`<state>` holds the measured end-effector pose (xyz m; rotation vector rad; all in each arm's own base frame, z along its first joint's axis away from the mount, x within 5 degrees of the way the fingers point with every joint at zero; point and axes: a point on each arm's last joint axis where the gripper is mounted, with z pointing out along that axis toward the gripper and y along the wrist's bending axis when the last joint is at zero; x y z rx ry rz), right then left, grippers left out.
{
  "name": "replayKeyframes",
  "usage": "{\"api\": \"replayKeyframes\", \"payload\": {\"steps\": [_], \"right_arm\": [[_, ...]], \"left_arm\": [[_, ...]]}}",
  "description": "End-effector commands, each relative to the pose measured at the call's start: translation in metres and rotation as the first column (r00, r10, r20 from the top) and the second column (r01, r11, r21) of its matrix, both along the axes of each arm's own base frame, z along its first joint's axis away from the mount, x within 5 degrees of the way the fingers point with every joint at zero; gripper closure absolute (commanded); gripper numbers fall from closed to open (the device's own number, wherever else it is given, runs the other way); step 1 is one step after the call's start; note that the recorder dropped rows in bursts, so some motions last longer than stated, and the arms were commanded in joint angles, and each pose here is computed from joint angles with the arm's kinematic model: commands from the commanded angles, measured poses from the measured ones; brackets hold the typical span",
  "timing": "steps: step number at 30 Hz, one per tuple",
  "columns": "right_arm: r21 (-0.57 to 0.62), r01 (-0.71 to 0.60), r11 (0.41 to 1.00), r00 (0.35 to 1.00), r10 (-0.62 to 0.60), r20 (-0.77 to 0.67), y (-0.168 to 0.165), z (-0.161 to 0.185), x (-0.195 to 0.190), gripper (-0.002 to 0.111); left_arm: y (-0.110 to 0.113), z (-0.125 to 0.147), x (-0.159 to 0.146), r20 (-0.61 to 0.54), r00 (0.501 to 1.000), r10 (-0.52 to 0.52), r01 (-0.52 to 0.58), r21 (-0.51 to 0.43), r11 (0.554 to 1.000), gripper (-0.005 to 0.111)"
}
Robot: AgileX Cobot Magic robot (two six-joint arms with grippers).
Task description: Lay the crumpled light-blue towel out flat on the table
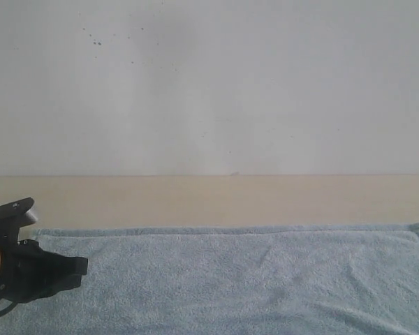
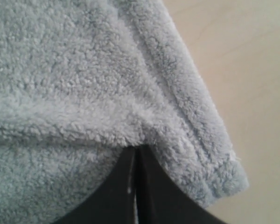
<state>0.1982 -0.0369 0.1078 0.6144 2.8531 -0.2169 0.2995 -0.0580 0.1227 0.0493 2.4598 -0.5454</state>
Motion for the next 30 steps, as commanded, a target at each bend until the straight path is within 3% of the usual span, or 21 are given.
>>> {"api": "replayKeyframes", "payload": {"steps": [1, 4, 7, 10, 13, 19, 21, 25, 27, 30], "right_arm": [[-0.038, 0.042, 0.998, 0.98, -0.048, -0.194, -0.005, -0.012, -0.027, 0.108], [-0.024, 0.035, 0.999, 0.991, -0.038, -0.132, -0.003, -0.008, -0.023, 0.108], [0.012, -0.053, 0.999, 0.997, 0.052, 0.059, 0.002, 0.003, -0.008, 0.108], [0.026, -0.129, 0.991, 0.943, 0.114, 0.312, 0.008, 0.026, 0.006, 0.108], [0.006, -0.169, 0.986, 0.869, 0.146, 0.473, 0.012, 0.05, 0.01, 0.108], [-0.047, -0.228, 0.973, 0.628, 0.183, 0.756, 0.02, 0.104, 0.008, 0.108], [-0.075, -0.246, 0.966, 0.545, 0.201, 0.814, 0.023, 0.12, 0.004, 0.108], [-0.083, -0.271, 0.959, 0.436, 0.199, 0.878, 0.03, 0.141, -0.007, 0.108], [-0.109, -0.332, 0.937, 0.368, 0.235, 0.899, 0.039, 0.151, -0.012, 0.108], [-0.193, -0.504, 0.842, 0.18, 0.321, 0.93, 0.064, 0.168, -0.023, 0.108]], "left_arm": [[-0.001, 0.0, 0.002, 0.001, 1.0, 0.016, -0.016, -0.009, 1.0, 0.103], [-0.001, 0.0, 0.002, 0.001, 1.0, 0.016, -0.016, -0.009, 1.0, 0.103], [-0.004, 0.002, 0.002, 0.009, 1.0, 0.014, -0.014, -0.045, 0.999, 0.103], [-0.009, 0.006, 0.003, 0.029, 0.999, -0.013, 0.016, -0.107, 0.994, 0.103], [-0.013, 0.01, 0.005, 0.052, 0.998, -0.029, 0.037, -0.15, 0.988, 0.103], [-0.014, 0.03, 0.006, 0.122, 0.992, -0.026, 0.047, -0.177, 0.983, 0.103], [-0.014, 0.042, 0.007, 0.171, 0.985, -0.033, 0.063, -0.169, 0.984, 0.103], [-0.014, 0.071, 0.002, 0.268, 0.962, -0.042, 0.089, -0.167, 0.982, 0.103], [-0.015, 0.083, -0.003, 0.312, 0.948, -0.054, 0.116, -0.182, 0.976, 0.103], [-0.015, 0.104, -0.011, 0.386, 0.92, -0.071, 0.147, -0.172, 0.974, 0.103]]}}
